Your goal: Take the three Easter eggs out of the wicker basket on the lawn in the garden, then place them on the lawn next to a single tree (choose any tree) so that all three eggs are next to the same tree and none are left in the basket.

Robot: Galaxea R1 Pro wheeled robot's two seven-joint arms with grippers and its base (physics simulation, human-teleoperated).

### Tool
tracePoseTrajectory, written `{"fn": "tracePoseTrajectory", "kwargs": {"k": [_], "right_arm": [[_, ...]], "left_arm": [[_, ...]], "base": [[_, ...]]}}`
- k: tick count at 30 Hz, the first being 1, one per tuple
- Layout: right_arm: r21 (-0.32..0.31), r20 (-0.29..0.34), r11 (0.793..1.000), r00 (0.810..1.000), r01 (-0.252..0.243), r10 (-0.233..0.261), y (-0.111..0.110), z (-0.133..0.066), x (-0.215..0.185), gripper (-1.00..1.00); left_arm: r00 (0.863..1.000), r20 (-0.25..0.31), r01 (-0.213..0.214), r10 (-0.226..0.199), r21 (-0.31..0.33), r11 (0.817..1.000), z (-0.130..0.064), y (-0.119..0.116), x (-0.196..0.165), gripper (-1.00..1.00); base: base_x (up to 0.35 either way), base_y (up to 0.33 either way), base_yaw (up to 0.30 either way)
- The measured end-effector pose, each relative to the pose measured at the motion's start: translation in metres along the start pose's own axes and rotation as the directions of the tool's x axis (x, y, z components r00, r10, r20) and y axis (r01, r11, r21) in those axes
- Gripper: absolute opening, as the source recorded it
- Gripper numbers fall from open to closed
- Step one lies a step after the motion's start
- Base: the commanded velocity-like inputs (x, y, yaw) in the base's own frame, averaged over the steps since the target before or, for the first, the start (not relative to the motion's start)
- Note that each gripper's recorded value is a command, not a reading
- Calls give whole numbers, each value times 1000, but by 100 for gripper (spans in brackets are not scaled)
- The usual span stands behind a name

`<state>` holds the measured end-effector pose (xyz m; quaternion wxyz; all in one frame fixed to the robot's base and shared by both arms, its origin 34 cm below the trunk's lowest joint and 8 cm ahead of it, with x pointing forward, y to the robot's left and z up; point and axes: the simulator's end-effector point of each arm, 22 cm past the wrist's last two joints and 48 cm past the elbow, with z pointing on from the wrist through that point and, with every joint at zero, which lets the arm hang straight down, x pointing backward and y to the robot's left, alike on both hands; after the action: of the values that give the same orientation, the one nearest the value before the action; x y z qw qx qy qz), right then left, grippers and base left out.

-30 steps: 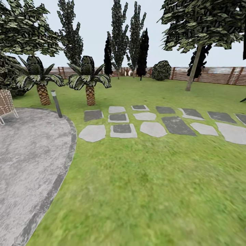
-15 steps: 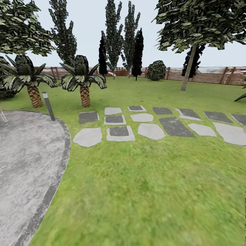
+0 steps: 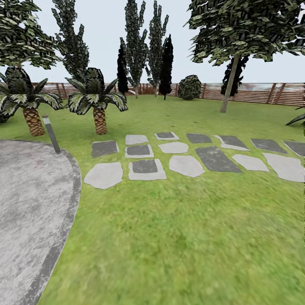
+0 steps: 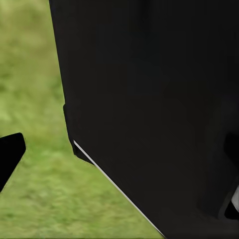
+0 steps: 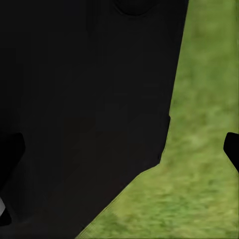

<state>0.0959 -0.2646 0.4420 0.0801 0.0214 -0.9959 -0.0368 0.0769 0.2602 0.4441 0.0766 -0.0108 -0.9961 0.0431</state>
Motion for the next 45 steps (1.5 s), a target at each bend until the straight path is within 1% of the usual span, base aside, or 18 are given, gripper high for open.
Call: {"fn": "tracePoseTrajectory", "kwargs": {"k": [19, 31, 37, 45], "right_arm": [[0, 0, 1000, 1000, -1, 1, 0, 0, 0, 100], [4, 0, 1000, 1000, 1, -1, -1, 0, 0, 100], [3, 2, 1000, 1000, 0, 0, 0, 0, -1, 100], [5, 0, 1000, 1000, 1, -1, 0, 0, 0, 100]], "left_arm": [[1000, 0, 0, 0, 0, 1000, 0, 0, 0, 100], [1000, -1, 0, 0, 0, 1000, 0, 0, 0, 100], [1000, 0, 0, 0, 0, 1000, 0, 0, 0, 100], [1000, 0, 0, 0, 0, 1000, 0, 0, 0, 100]], "base": [[344, 78, -284], [344, 78, -32], [344, 78, -161], [344, 78, -15]]}}
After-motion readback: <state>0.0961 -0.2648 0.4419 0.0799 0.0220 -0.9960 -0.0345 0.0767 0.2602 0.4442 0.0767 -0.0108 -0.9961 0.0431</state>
